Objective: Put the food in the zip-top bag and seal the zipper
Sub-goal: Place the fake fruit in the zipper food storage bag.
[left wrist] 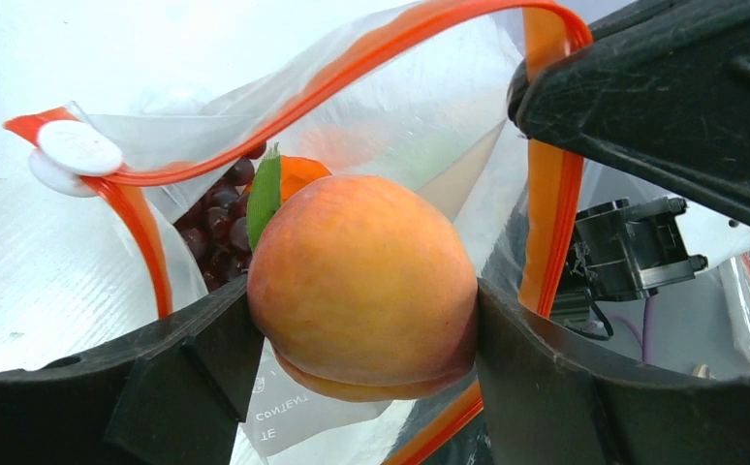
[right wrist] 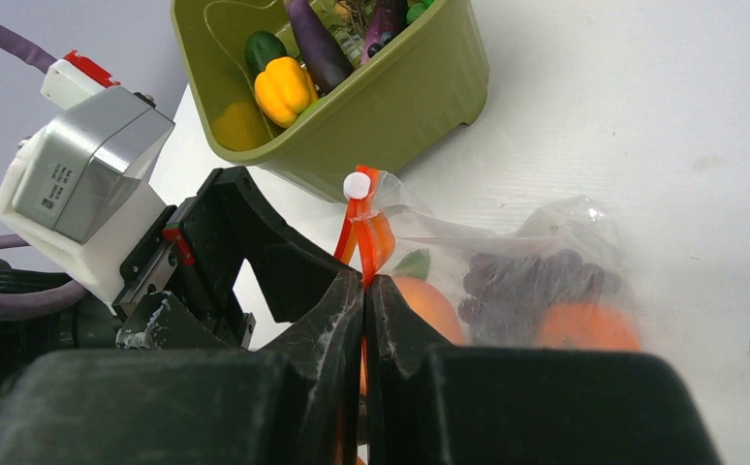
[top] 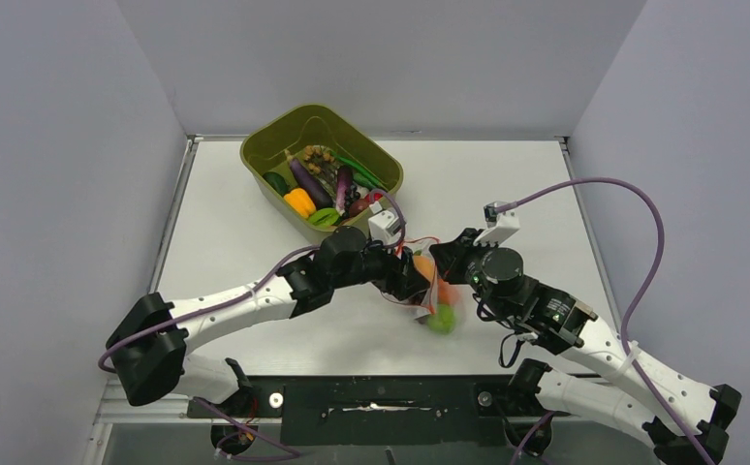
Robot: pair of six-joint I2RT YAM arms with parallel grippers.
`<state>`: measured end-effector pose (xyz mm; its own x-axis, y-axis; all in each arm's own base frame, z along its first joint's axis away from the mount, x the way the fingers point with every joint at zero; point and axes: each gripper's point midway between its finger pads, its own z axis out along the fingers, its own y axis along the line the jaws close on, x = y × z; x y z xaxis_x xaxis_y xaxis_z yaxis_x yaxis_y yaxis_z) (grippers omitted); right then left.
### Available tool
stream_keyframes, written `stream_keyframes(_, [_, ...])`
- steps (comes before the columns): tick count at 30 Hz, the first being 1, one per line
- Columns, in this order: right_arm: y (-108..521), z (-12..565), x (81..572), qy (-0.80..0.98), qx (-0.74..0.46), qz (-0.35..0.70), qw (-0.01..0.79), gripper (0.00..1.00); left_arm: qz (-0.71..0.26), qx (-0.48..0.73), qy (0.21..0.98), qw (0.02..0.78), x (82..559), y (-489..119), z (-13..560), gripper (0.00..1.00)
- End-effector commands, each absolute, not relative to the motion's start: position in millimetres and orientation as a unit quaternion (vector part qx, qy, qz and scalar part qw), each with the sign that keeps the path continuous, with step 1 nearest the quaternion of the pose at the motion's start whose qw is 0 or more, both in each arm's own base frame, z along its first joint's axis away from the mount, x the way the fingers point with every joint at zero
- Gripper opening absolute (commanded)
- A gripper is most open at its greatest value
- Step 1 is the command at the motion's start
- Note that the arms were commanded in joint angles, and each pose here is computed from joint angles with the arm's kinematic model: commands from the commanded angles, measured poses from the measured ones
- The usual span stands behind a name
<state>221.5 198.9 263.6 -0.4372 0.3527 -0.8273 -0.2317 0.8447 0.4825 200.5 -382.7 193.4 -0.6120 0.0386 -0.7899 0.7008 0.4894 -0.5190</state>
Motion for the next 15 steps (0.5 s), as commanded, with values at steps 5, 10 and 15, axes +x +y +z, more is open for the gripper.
stream_keyframes(5, [196,289,224,0.772,0.06,0.305,0.554,0.0,-0.459,0.226,0.749,0.422,207,-380,239,0.96])
stream_keyframes(10, [197,287,224,0.772,0.061,0.307,0.553,0.0,-0.448,0.212,0.756,0.427,212,-374,239,0.98])
stream_keyframes(15, [200,287,226,0.771,0.06,0.31,0.554,0.0,-0.433,0.218,0.759,0.434,213,-363,245,0.97])
